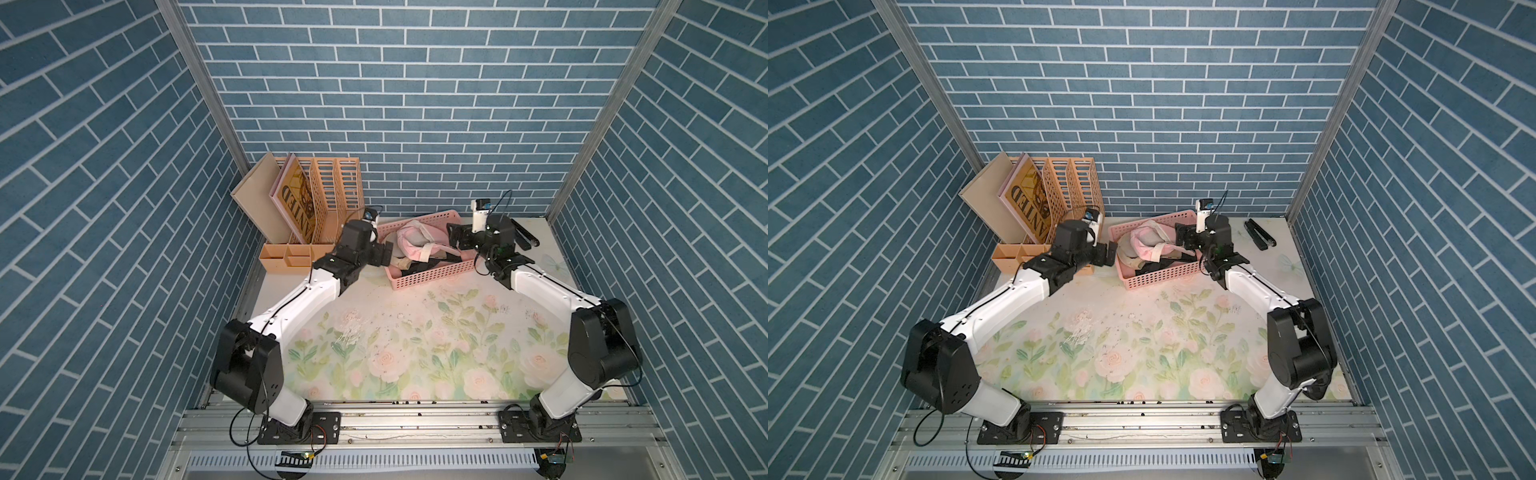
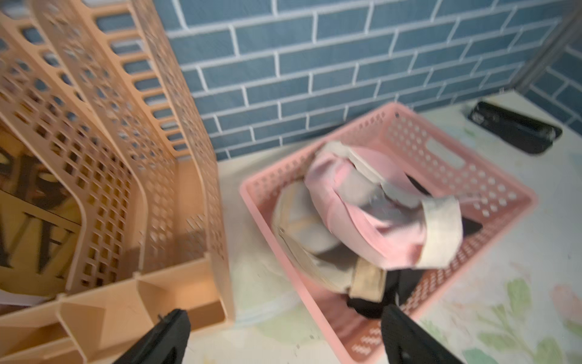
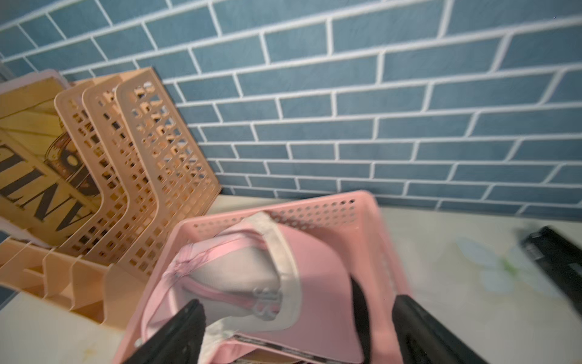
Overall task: Turn the baseball cap inside out
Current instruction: Pick up the baseball cap from the basket.
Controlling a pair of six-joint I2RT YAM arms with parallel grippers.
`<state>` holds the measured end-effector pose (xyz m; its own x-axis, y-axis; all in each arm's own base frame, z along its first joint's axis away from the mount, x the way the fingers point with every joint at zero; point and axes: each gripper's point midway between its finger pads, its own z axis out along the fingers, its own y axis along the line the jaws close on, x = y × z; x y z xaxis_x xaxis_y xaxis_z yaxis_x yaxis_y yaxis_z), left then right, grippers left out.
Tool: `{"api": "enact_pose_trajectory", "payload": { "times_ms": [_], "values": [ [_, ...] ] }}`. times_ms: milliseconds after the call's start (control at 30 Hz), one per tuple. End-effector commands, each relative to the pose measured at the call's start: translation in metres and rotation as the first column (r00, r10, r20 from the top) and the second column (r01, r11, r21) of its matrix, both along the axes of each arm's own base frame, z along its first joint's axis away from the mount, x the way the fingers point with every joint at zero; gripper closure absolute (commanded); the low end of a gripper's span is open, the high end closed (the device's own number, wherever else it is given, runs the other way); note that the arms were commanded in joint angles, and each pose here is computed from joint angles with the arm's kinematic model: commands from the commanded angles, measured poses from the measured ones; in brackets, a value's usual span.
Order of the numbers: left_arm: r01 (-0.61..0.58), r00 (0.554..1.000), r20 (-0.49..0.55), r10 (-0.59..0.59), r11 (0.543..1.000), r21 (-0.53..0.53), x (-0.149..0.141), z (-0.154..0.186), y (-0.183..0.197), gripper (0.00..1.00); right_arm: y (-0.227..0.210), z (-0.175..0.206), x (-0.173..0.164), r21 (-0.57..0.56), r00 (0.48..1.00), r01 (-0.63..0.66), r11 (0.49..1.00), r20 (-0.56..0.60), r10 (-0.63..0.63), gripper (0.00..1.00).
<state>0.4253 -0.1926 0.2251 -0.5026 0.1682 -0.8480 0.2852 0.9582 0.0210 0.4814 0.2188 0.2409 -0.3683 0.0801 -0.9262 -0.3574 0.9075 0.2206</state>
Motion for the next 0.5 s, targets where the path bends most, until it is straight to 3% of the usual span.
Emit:
{"api": "enact_pose_trajectory", "payload": {
  "times_ms": [0,167,467],
  "values": [
    [-0.090,0.996,-0.014,0.090,0.996,-0.009,-0.016,-0.006,0.008,0.00,0.014,-0.023,0.009,0.115,0.986,0.058,0.992,-0.165,-0.038,0.08],
    [-0.117,0.993,-0.007,0.117,0.993,-0.004,-0.030,-0.021,0.011,0.00,0.037,-0.045,0.017,0.291,0.971,0.113,0.950,-0.236,-0.043,0.10],
    [-0.124,0.992,0.004,0.124,0.990,0.061,-0.033,-0.025,0.006,0.01,0.068,-0.062,0.021,0.422,0.953,0.160,0.892,-0.303,-0.027,0.13]
  ]
}}
